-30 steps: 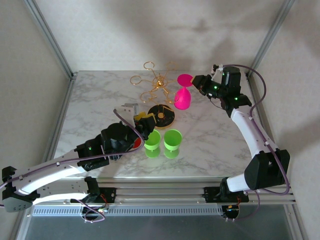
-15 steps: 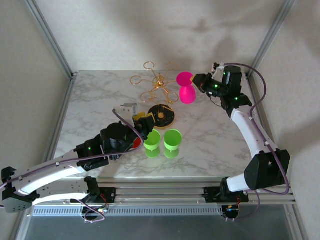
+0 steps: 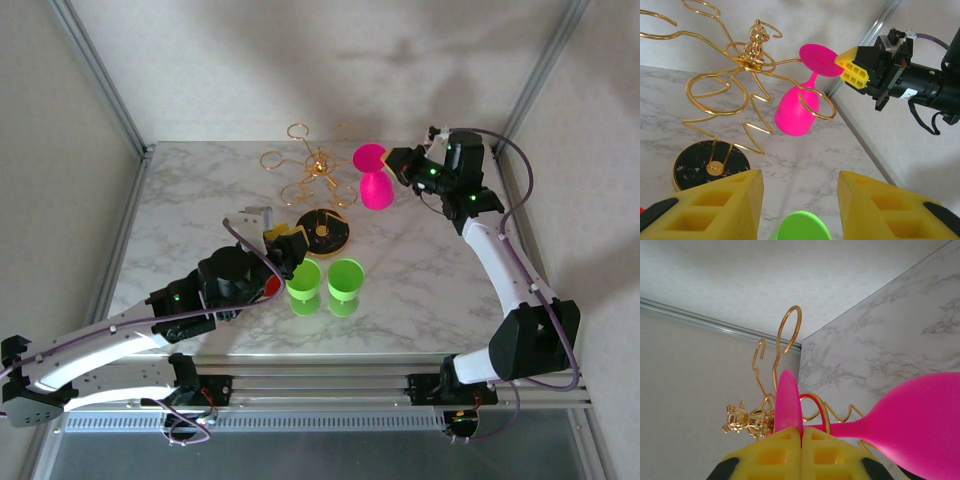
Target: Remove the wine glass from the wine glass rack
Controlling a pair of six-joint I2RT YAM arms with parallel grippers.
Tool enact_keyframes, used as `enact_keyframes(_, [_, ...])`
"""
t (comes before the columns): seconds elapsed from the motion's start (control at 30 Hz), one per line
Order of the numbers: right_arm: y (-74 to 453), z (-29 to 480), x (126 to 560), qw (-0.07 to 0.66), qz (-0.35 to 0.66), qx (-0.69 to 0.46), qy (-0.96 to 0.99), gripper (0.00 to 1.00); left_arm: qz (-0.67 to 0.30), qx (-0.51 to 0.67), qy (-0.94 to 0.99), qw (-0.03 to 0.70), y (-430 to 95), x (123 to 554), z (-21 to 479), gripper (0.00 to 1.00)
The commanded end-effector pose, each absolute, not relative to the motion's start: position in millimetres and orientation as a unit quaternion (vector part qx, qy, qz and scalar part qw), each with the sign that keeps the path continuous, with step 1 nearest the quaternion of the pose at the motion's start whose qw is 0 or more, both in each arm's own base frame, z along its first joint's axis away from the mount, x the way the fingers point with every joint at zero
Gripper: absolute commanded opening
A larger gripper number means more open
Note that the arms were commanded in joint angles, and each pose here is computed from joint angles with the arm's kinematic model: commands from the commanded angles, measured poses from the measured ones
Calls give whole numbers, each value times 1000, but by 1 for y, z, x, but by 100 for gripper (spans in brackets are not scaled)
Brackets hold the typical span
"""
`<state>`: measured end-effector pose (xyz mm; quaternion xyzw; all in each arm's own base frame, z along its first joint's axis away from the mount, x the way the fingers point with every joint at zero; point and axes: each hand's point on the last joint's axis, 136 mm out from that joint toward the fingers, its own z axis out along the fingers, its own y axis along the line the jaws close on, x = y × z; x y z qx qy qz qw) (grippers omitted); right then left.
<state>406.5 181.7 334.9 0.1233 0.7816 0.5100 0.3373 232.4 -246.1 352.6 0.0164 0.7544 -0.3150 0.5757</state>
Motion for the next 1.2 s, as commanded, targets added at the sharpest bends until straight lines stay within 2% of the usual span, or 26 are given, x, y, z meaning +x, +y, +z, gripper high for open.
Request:
enact_keyframes(0.0, [180, 348, 399, 341, 527, 123, 768, 0, -328, 12, 747, 578, -244, 232, 359, 43])
enact_keyframes(0.63, [177, 369, 383, 352, 541, 125, 754, 0, -333, 11, 746, 577, -240, 229, 359, 42])
enact_keyframes(1.17, [191, 365, 396, 336, 553, 110, 754, 0, -328, 5, 746, 579, -237, 230, 355, 42])
